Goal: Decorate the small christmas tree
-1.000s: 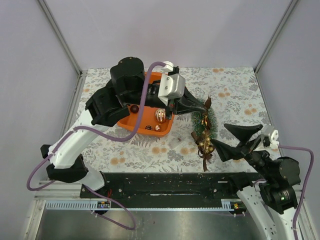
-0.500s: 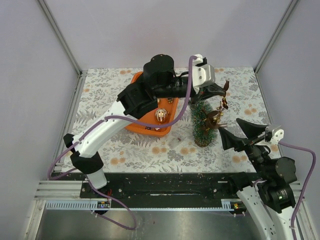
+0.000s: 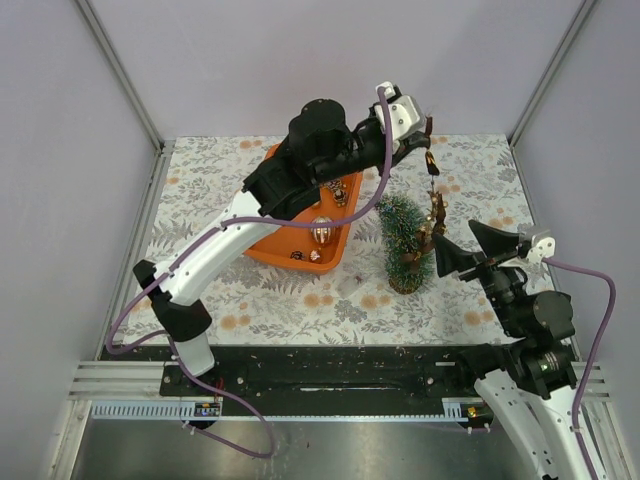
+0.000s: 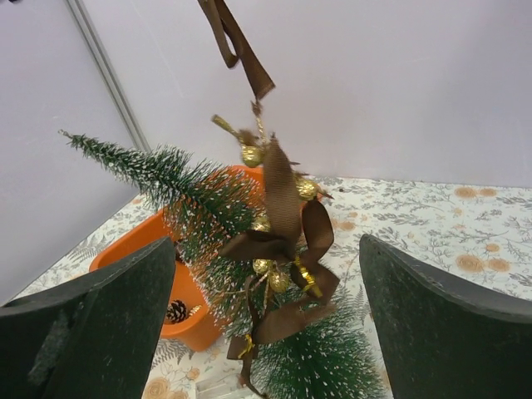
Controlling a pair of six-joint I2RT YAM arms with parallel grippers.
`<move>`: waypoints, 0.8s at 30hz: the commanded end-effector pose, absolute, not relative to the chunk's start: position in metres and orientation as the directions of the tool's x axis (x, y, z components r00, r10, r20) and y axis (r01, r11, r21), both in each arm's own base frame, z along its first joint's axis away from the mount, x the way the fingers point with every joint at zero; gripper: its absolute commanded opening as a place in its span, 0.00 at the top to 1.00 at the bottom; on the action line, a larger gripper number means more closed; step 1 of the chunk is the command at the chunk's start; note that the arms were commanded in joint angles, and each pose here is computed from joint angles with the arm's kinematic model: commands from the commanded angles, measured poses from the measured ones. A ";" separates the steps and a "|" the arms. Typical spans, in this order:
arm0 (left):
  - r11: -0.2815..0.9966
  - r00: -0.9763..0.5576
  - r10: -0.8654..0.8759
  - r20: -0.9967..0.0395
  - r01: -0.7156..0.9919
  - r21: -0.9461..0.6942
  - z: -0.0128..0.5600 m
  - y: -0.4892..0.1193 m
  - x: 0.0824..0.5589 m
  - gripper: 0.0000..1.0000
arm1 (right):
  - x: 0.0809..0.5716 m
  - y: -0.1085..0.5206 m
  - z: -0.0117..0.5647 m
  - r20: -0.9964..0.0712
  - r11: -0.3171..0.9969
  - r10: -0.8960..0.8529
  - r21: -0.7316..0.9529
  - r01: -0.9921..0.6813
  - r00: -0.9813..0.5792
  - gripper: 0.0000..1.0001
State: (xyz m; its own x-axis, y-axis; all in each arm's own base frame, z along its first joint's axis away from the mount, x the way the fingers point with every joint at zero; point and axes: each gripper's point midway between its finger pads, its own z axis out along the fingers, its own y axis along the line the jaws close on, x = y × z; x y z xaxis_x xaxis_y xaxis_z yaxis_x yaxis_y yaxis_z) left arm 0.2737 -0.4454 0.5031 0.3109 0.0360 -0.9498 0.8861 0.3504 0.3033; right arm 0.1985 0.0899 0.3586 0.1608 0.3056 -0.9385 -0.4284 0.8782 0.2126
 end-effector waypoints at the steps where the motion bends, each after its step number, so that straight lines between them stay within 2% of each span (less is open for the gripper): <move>1: 0.509 0.298 0.039 -0.954 0.816 0.275 0.517 -0.408 0.307 0.96 | 0.200 0.089 0.380 -0.906 0.870 0.354 0.228 -0.437 0.232 0.01; 5: 0.542 0.225 0.064 -0.972 0.810 0.223 0.491 -0.390 0.323 0.95 | 0.201 0.088 0.378 -0.906 0.870 0.356 0.233 -0.434 0.229 0.01; 12: 0.565 0.109 0.100 -0.989 0.812 0.147 0.471 -0.368 0.322 0.93 | 0.204 0.088 0.368 -0.906 0.869 0.368 0.254 -0.425 0.210 0.00; 20: 0.576 -0.003 0.148 -0.989 0.813 0.084 0.437 -0.342 0.300 0.91 | 0.206 0.089 0.356 -0.902 0.859 0.393 0.290 -0.422 0.181 0.01; 24: 0.549 -0.073 0.188 -0.980 0.835 0.043 0.400 -0.332 0.280 0.83 | 0.206 0.089 0.355 -0.901 0.858 0.396 0.294 -0.421 0.178 0.00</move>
